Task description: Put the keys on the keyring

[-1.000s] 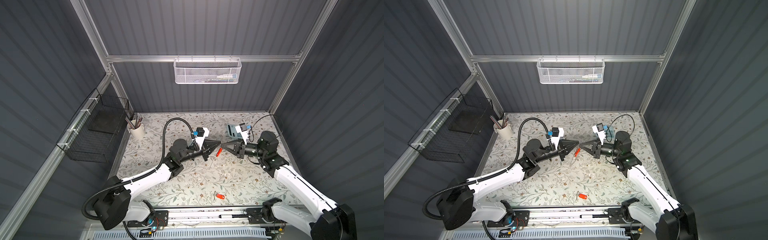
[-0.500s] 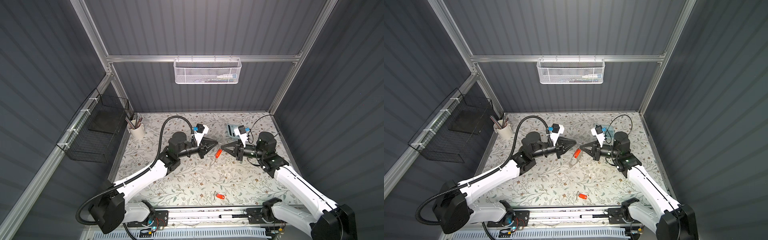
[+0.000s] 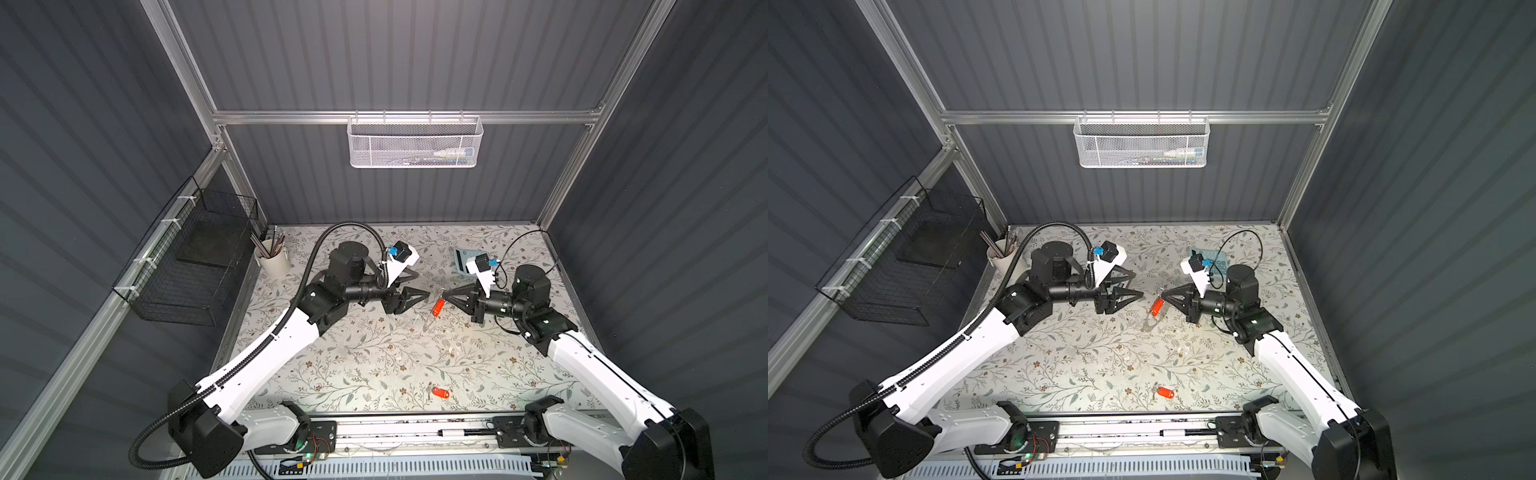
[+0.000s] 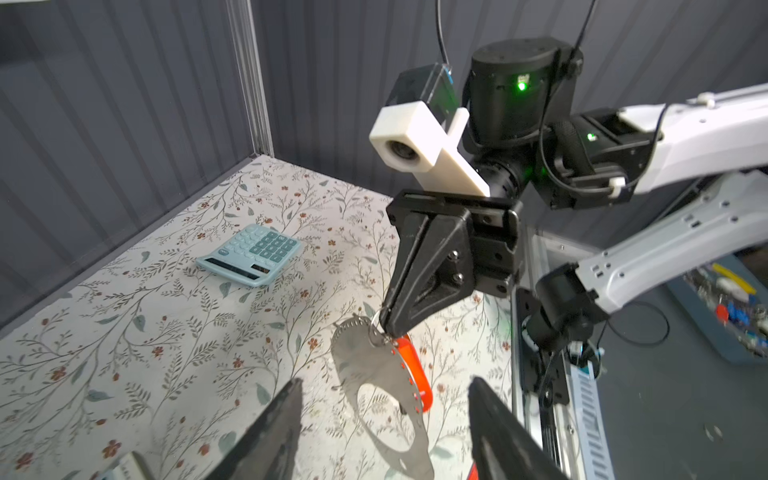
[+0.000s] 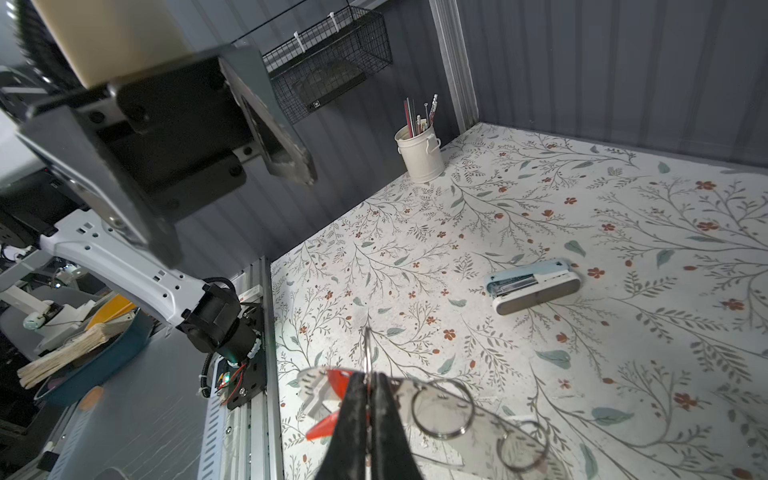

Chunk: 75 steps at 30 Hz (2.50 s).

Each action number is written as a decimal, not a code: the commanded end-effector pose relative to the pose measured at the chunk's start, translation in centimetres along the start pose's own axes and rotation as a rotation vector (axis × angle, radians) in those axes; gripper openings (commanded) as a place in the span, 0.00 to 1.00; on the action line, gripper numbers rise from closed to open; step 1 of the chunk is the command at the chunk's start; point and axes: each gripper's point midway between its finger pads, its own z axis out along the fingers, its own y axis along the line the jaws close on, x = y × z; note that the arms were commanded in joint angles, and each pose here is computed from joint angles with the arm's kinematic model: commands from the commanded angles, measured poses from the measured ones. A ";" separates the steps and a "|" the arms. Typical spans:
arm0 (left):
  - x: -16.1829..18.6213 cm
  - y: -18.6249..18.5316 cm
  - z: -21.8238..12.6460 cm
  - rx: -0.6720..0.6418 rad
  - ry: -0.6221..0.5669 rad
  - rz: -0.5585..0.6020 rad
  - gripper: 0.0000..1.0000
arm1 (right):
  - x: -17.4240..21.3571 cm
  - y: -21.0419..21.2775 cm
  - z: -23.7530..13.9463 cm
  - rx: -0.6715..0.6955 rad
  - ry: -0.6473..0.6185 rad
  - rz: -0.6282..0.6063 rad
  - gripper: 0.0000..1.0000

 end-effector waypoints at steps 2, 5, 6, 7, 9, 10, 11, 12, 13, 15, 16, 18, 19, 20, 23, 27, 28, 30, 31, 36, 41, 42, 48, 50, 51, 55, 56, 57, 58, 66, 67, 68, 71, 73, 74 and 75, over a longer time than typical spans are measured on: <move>3.3 -0.8 -0.3 0.068 0.210 0.041 0.63 | -0.9 0.6 -0.3 -0.002 -0.011 -0.091 0.00; 2.5 -0.2 0.1 0.069 0.238 0.074 0.61 | -0.8 0.8 -0.3 -0.014 -0.007 -0.101 0.00; 2.5 0.0 0.3 0.082 0.253 0.082 0.60 | -0.7 0.8 -0.2 -0.015 -0.007 -0.105 0.00; 2.4 -0.1 0.5 0.102 0.263 0.090 0.60 | -0.7 0.8 -0.2 -0.016 -0.007 -0.106 0.00; 2.2 0.0 0.9 0.129 0.292 0.102 0.59 | -0.7 1.0 -0.1 -0.031 -0.004 -0.106 0.00; 2.2 0.2 1.2 0.131 0.302 0.108 0.59 | -0.7 1.2 -0.1 -0.038 -0.003 -0.109 0.00; 2.0 0.4 1.4 0.130 0.309 0.117 0.59 | -0.6 1.3 0.0 -0.039 -0.003 -0.111 0.00; 2.0 0.7 1.7 0.129 0.317 0.123 0.58 | -0.5 1.3 0.0 -0.042 -0.001 -0.111 0.00; 2.0 0.9 1.9 0.131 0.323 0.128 0.58 | -0.5 1.3 0.0 -0.042 0.000 -0.113 0.00; 1.9 1.4 2.3 0.130 0.335 0.129 0.58 | -0.5 1.4 0.1 -0.047 0.004 -0.112 0.00; 1.9 1.4 2.6 0.136 0.338 0.129 0.57 | -0.4 1.5 0.1 -0.049 0.005 -0.112 0.00; 2.2 1.3 3.1 0.161 0.361 0.124 0.55 | -0.4 1.6 0.1 -0.056 0.006 -0.108 0.00; 2.4 1.3 3.4 0.171 0.372 0.123 0.54 | -0.4 1.6 0.2 -0.058 0.007 -0.106 0.00; 2.6 1.2 3.6 0.180 0.383 0.123 0.52 | -0.4 1.6 0.2 -0.060 0.007 -0.105 0.00; 3.0 0.8 4.3 0.209 0.402 0.123 0.49 | -0.4 1.6 0.3 -0.063 0.005 -0.101 0.00; 3.0 0.7 5.1 0.217 0.403 0.124 0.46 | -0.3 1.7 0.3 -0.069 0.006 -0.096 0.00; 3.0 0.7 5.2 0.219 0.399 0.126 0.46 | -0.3 1.6 0.3 -0.070 0.005 -0.093 0.00; 3.1 0.7 5.6 0.220 0.402 0.131 0.46 | -0.3 1.7 0.3 -0.073 0.004 -0.091 0.00; 3.1 0.7 5.7 0.223 0.406 0.131 0.45 | -0.3 1.7 0.4 -0.073 0.004 -0.090 0.00; 3.1 0.5 6.3 0.241 0.411 0.136 0.34 | -0.3 1.8 0.4 -0.078 0.004 -0.088 0.00; 3.9 0.0 6.4 0.262 0.448 0.121 0.25 | -0.2 1.8 0.4 -0.080 0.006 -0.086 0.00; 4.0 0.0 6.5 0.265 0.454 0.122 0.25 | -0.1 1.8 0.5 -0.082 0.007 -0.087 0.00; 4.1 -0.4 6.6 0.281 0.459 0.124 0.22 | -0.2 1.9 0.5 -0.086 0.007 -0.085 0.00; 4.1 -0.6 6.7 0.285 0.459 0.124 0.17 | -0.2 1.9 0.4 -0.084 0.006 -0.085 0.00; 4.1 -0.6 6.7 0.287 0.457 0.124 0.15 | -0.2 2.0 0.4 -0.085 0.007 -0.084 0.00; 3.6 -0.6 6.9 0.276 0.429 0.120 0.00 | -0.2 1.8 0.4 -0.078 0.008 -0.078 0.00; 3.4 -0.5 6.9 0.264 0.420 0.115 0.00 | -0.2 1.7 0.4 -0.071 0.007 -0.075 0.00; 2.9 -0.4 6.9 0.247 0.397 0.122 0.00 | -0.3 1.6 0.4 -0.058 0.004 -0.069 0.02; 2.7 -0.2 6.8 0.229 0.380 0.121 0.00 | -0.4 1.4 0.3 -0.043 -0.002 -0.061 0.08; -0.5 -0.9 5.5 0.161 0.173 0.131 0.00 | -2.5 -0.2 -2.6 0.123 -0.171 -0.003 0.34; -0.7 -1.0 5.4 0.160 0.149 0.122 0.00 | -2.8 -0.3 -3.1 0.141 -0.190 0.002 0.36; -0.9 -1.2 5.3 0.161 0.123 0.119 0.00 | -3.0 -0.4 -3.4 0.155 -0.201 0.010 0.38; -1.5 -1.3 5.1 0.145 0.052 0.098 0.00 | -3.3 -0.3 -4.0 0.166 -0.204 0.032 0.45; -1.9 -1.4 5.0 0.136 -0.009 0.074 0.00 | -3.3 -0.3 -3.9 0.163 -0.189 0.056 0.49; -1.7 -1.3 5.1 0.130 -0.039 0.054 0.00 | -3.2 -0.3 -3.8 0.158 -0.179 0.067 0.49; -1.8 -1.3 5.1 0.128 -0.070 0.042 0.00 | -3.3 -0.2 -3.8 0.151 -0.172 0.074 0.49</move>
